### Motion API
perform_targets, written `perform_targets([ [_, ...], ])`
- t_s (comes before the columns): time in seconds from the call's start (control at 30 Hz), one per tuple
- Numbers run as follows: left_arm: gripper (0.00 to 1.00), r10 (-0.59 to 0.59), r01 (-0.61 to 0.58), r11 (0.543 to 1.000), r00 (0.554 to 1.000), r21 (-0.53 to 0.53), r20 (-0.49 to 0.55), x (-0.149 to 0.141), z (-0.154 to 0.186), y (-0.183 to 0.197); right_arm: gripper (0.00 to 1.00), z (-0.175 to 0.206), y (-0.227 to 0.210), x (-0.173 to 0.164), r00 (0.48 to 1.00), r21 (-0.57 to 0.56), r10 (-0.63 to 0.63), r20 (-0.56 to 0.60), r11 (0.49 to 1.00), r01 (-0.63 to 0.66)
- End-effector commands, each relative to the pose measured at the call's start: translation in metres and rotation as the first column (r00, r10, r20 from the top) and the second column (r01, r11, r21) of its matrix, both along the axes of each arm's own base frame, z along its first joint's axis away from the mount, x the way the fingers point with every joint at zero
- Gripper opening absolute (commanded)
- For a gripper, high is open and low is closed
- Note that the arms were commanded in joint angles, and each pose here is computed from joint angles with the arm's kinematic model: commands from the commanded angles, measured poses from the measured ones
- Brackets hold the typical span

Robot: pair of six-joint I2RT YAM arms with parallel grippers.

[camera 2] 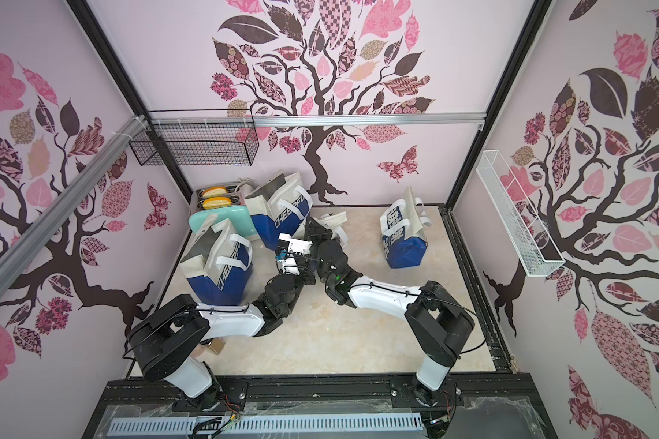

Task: Open the takeout bag
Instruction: Open the takeout bag at the center of the board.

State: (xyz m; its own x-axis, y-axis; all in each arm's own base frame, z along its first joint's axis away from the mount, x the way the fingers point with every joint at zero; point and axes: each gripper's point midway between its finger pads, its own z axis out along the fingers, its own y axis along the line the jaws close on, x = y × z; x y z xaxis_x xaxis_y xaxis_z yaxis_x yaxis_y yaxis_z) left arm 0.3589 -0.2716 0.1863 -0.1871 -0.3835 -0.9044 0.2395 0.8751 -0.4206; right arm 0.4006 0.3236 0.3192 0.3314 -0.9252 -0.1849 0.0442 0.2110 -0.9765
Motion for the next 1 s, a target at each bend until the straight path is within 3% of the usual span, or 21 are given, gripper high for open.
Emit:
perform_targets([
  [0.0,0.00,-0.022,0.028,0.997,0.997,0.073,-0.080,-0.010,-0.027,0.001,0.00,0.020,0.000,-0.004,1.000,-0.082,-0.026,-0.016,0.996,0.024],
  [0.07,0.00,-0.033,0.037,0.998,0.996,0.050,-0.083,-0.012,-0.022,0.000,0.00,0.022,0.002,-0.011,0.997,-0.015,-0.008,-0.078,1.000,0.007],
  [0.17,0.00,-0.062,0.062,0.998,0.994,0.004,-0.092,-0.015,-0.012,-0.003,0.27,0.024,-0.004,-0.020,0.978,0.166,0.036,-0.206,0.986,-0.001],
  [0.27,0.00,-0.083,0.080,0.996,0.992,-0.027,-0.100,-0.019,-0.002,-0.005,0.45,0.023,-0.012,-0.033,0.949,0.350,0.108,-0.297,0.937,0.003],
  [0.43,0.00,-0.107,0.102,0.993,0.990,-0.054,-0.097,-0.022,0.014,-0.006,0.58,-0.013,-0.022,-0.055,0.890,0.477,0.238,-0.389,0.879,-0.027],
  [0.73,0.00,-0.101,0.096,0.994,0.990,-0.049,-0.099,-0.023,0.016,-0.004,0.66,-0.049,-0.039,-0.058,0.872,0.551,0.268,-0.409,0.834,0.002],
  [0.97,0.00,-0.102,0.099,0.994,0.990,-0.043,-0.099,-0.023,0.015,-0.003,0.67,-0.035,-0.039,-0.047,0.905,0.600,0.261,-0.335,0.800,-0.008],
])
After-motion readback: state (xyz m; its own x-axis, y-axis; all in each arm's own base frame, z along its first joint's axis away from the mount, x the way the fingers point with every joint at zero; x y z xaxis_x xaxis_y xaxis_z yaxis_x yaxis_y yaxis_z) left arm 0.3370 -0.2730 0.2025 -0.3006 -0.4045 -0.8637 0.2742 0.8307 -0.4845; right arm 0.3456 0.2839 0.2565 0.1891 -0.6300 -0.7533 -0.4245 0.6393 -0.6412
